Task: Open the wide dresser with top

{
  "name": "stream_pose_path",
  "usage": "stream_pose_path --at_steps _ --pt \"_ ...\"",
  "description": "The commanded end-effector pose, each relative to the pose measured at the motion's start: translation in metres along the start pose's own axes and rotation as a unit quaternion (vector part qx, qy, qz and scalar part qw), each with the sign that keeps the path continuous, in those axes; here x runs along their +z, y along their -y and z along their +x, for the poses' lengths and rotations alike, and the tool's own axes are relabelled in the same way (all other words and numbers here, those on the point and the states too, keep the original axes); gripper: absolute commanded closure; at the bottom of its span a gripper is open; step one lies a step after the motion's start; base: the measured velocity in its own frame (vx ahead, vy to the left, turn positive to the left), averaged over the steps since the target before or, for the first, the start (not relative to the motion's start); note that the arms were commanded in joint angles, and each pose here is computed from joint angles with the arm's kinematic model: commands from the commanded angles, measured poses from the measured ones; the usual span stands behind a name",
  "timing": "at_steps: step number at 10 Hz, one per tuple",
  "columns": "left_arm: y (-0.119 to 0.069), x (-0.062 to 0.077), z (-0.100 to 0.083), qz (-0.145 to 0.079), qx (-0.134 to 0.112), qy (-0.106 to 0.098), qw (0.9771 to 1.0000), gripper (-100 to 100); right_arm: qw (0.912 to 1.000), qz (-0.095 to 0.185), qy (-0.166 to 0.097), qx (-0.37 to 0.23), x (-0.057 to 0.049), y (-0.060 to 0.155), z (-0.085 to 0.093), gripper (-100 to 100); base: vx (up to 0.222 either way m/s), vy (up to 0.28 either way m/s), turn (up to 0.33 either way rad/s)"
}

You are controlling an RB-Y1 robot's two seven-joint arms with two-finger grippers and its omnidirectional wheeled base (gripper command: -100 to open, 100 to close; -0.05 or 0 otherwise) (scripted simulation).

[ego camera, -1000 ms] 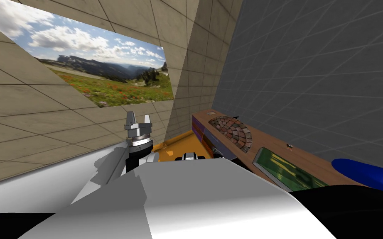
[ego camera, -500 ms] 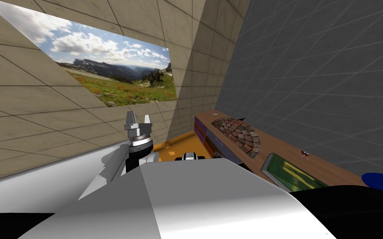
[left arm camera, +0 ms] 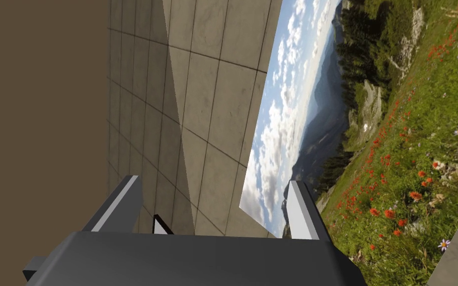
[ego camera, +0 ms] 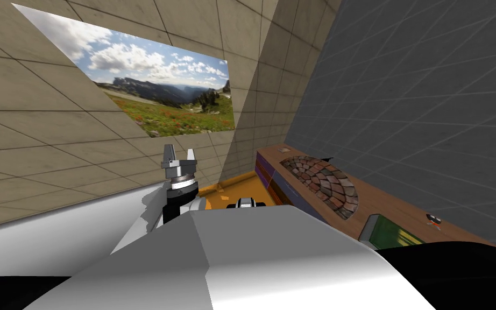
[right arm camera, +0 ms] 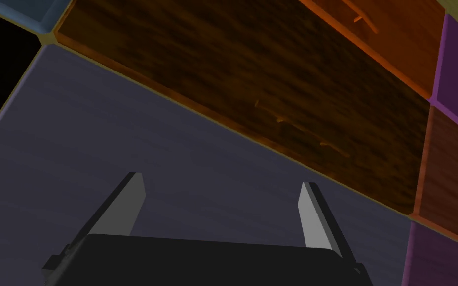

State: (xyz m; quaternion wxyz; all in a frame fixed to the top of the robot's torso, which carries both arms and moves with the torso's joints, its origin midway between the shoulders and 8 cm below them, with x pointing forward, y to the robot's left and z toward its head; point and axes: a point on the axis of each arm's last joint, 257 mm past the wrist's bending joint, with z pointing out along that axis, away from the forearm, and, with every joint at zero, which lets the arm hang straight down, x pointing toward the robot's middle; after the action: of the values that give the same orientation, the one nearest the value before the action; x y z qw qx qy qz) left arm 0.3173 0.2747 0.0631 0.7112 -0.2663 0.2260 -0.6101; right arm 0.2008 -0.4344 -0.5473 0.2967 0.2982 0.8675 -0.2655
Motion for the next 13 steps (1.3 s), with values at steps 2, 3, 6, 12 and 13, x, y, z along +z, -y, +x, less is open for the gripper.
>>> stream_pose_path --at_steps 2,3,6,12,13 --pt "0.000 0.000 0.000 0.000 0.000 0.000 1.0000 0 0.9958 0.072 -0.004 -0.056 0.004 0.047 0.020 -100 0.056 0.042 0.114" --pt "0.000 0.000 0.000 0.000 0.000 0.000 1.0000 0 0.9918 0.094 0.001 -0.086 0.006 0.062 0.023 -100 0.061 0.052 0.132" --pt "0.000 0.000 0.000 0.000 0.000 0.000 1.0000 0 0.9819 0.145 0.002 -0.122 0.004 0.095 0.030 -100 0.058 0.035 0.093" --pt "0.000 0.000 0.000 0.000 0.000 0.000 1.0000 0 0.9489 0.235 0.022 -0.209 -0.006 0.154 0.029 -100 0.051 0.029 0.094" --pt "0.000 0.000 0.000 0.000 0.000 0.000 1.0000 0 0.9377 0.258 0.033 -0.230 -0.010 0.167 0.023 -100 0.059 0.029 0.118"
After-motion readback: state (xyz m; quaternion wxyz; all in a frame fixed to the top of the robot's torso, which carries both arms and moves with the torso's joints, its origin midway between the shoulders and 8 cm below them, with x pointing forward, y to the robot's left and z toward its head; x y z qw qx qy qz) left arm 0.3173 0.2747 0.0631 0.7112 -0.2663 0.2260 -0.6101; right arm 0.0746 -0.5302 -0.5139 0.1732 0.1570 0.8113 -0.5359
